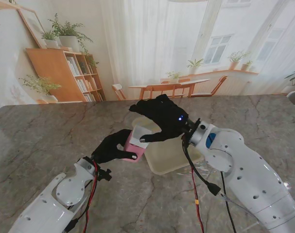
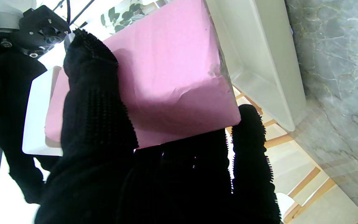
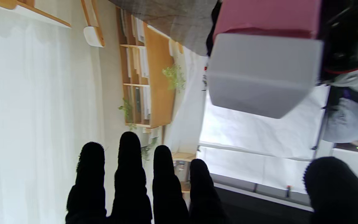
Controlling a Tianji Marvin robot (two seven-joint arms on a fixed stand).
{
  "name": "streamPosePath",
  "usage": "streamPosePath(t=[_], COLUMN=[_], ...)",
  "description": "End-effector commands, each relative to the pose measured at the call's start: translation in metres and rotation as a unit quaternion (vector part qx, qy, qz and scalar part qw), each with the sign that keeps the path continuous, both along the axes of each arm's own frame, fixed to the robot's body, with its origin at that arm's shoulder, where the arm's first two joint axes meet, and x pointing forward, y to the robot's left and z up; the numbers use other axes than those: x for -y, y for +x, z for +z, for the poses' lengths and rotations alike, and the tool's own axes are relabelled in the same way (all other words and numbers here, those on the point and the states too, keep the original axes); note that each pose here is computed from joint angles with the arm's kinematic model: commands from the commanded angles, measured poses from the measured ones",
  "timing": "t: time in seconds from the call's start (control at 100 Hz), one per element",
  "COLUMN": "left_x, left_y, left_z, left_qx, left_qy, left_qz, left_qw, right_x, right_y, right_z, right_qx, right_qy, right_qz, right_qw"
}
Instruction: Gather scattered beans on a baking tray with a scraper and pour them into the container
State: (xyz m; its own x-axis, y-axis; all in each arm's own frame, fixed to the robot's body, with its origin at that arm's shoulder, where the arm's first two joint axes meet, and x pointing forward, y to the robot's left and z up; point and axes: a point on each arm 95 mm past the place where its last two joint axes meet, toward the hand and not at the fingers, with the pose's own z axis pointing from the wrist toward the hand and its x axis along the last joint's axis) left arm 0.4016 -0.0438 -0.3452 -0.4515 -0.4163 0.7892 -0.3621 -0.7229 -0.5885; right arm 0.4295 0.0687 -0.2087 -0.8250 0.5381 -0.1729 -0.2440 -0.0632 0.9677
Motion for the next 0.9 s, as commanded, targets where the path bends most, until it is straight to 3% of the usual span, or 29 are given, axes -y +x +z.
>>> streamPosePath(t=[0.0,0.16,0.42,0.89], left_x=[0.001,0.002,0.003,0.004], left_y=[-0.001,-0.001,-0.002,-0.003], left_z=[0.001,0.001,0.001,0.002], left_qx=[0.0,0.003,0.004,0.008], left_qy=[-0.003,-0.005,-0.007,-0.01], left_qz=[0.0,-0.002,-0.003,-0.003], left_qw=[1.0,1.0,1.0,0.9999], right_x=[0.008,0.016,0.011,-0.004], right_y=[0.001,0.002,0.005,0.012], right_z=[0.004,0.001,-0.007,-0.014], right_qx=[0.011,-0.005,0.014,0.05], right_qy=[-0.03,-0.06,-0.106,-0.103], right_qz=[0.01,0.043,0.081,0.104], right_qw=[0.9995,0.9972,0.991,0.988])
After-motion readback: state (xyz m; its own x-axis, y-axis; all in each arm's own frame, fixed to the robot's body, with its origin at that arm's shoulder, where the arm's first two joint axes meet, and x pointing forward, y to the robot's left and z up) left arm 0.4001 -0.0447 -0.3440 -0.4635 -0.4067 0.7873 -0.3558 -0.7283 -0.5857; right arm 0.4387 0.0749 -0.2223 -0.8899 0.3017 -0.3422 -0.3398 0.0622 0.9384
